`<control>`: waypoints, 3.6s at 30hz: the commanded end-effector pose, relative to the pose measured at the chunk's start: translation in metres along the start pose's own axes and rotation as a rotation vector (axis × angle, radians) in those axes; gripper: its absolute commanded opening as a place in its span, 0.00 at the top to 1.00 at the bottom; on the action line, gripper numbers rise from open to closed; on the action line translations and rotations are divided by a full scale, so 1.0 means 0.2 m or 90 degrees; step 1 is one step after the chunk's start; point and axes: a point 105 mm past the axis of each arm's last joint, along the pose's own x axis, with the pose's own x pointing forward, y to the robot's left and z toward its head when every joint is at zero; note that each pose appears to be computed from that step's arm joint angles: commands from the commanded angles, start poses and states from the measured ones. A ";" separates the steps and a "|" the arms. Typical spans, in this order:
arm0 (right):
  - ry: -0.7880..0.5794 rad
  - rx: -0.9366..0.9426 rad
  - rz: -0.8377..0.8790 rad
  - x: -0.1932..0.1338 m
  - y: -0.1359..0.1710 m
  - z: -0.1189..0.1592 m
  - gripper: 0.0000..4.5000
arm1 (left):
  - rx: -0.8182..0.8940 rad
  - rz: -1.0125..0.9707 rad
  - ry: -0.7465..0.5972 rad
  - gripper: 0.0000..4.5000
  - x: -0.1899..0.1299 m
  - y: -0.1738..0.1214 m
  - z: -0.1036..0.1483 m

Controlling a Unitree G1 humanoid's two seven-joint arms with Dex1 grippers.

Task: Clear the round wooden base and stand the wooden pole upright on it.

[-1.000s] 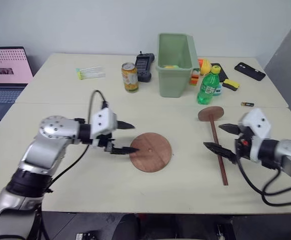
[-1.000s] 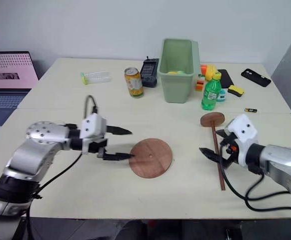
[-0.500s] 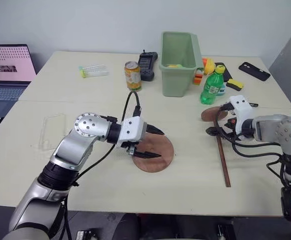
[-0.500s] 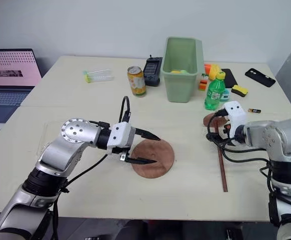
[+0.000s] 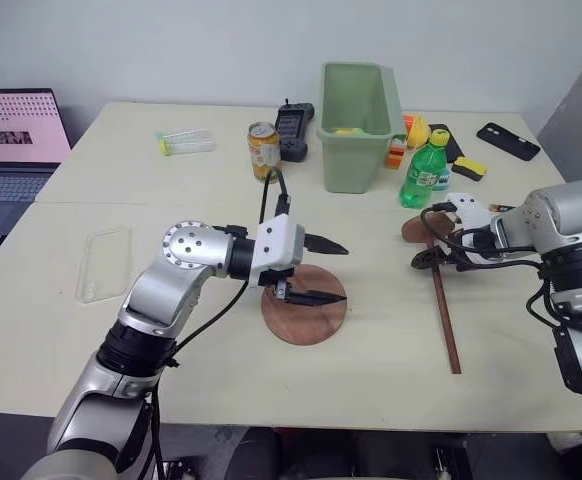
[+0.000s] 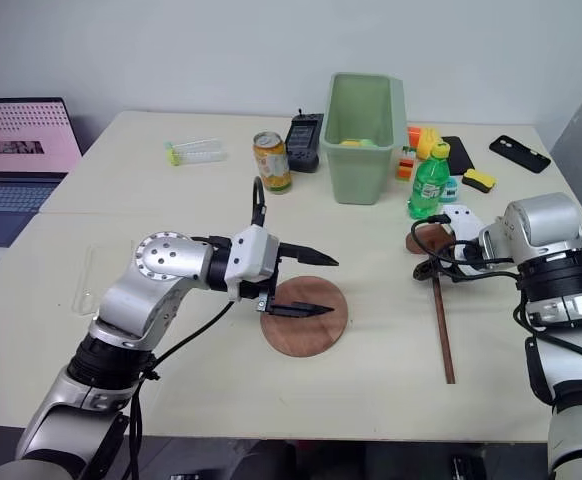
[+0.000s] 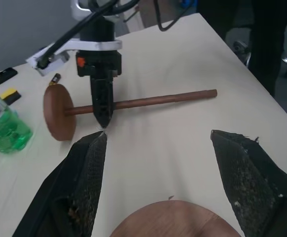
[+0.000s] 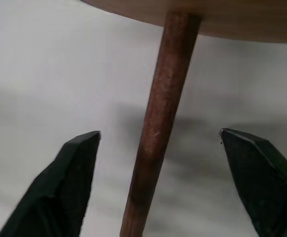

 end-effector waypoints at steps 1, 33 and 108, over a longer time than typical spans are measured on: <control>-0.020 -0.009 0.007 -0.04 0.01 0.07 0.33 | 0.024 0.012 -0.043 0.22 -0.04 0.02 0.13; -0.776 -0.296 0.342 -0.75 0.80 0.26 0.94 | -0.066 0.110 0.199 0.22 -0.45 -0.13 -0.09; -0.581 -0.418 0.418 0.06 1.08 -0.07 0.94 | -0.095 0.116 0.294 0.22 -0.54 -0.24 -0.29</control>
